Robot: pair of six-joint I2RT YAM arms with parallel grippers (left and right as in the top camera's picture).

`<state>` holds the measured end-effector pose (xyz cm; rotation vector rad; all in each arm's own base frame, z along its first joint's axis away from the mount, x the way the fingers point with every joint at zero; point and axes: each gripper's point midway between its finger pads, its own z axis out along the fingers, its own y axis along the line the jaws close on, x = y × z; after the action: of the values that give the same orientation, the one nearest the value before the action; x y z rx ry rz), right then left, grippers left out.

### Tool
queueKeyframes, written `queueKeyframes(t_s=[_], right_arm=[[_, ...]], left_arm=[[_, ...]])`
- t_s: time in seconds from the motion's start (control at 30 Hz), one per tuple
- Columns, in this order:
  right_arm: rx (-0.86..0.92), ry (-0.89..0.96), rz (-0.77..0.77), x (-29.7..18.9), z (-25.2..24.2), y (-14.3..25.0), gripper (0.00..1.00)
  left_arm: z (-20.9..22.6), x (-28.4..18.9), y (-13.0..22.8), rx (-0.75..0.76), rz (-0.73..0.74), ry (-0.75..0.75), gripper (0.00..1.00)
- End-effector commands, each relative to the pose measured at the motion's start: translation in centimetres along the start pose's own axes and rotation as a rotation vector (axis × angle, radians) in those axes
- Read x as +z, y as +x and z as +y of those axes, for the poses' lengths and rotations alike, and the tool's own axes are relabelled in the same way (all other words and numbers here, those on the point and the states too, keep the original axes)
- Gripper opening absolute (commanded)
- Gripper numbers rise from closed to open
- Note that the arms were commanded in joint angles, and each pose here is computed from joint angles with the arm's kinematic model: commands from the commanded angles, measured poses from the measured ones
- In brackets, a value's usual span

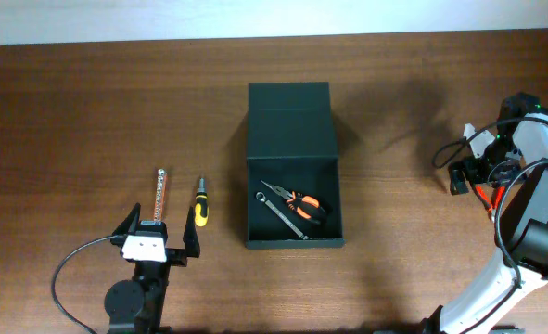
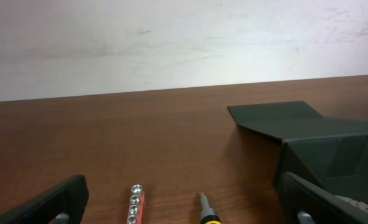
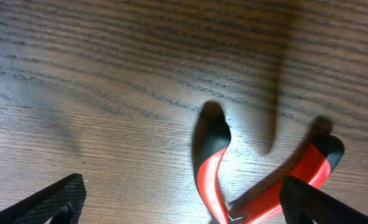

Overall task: Pack container
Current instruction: 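Lower the right gripper and close it on the red cutters' handles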

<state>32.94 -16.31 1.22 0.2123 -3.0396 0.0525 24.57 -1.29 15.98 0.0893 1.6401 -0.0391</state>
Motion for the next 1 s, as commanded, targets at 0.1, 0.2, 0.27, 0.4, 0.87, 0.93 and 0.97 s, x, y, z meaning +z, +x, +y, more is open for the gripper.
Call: queueKeyframes(t_s=[0.1,0.2,0.27,0.4,0.87,0.93,0.97], right_arm=[[-0.009,0.002,0.016,0.51,-0.11,0.25,0.99],[-0.009,0.0,0.014,0.51,-0.08,0.23,0.99],[-0.009,0.0,0.014,0.51,-0.09,0.23,0.99],[-0.009,0.002,0.011,0.52,-0.14,0.14,0.99],[-0.007,0.009,0.0,0.64,-0.27,-0.08,0.99],[-0.008,0.009,0.0,0.73,-0.26,-0.08,0.99],[-0.008,0.009,0.0,0.75,-0.25,-0.07,0.99]], left_arm=[[0.29,-0.01,0.17,0.014,0.001,-0.014,0.99],[0.29,-0.01,0.17,0.014,0.001,-0.014,0.99],[0.29,-0.01,0.17,0.014,0.001,-0.014,0.99],[0.29,-0.01,0.17,0.014,0.001,-0.014,0.99],[0.29,-0.01,0.17,0.014,0.001,-0.014,0.99],[0.28,-0.01,0.17,0.014,0.001,-0.014,0.99],[0.29,-0.01,0.17,0.014,0.001,-0.014,0.99]])
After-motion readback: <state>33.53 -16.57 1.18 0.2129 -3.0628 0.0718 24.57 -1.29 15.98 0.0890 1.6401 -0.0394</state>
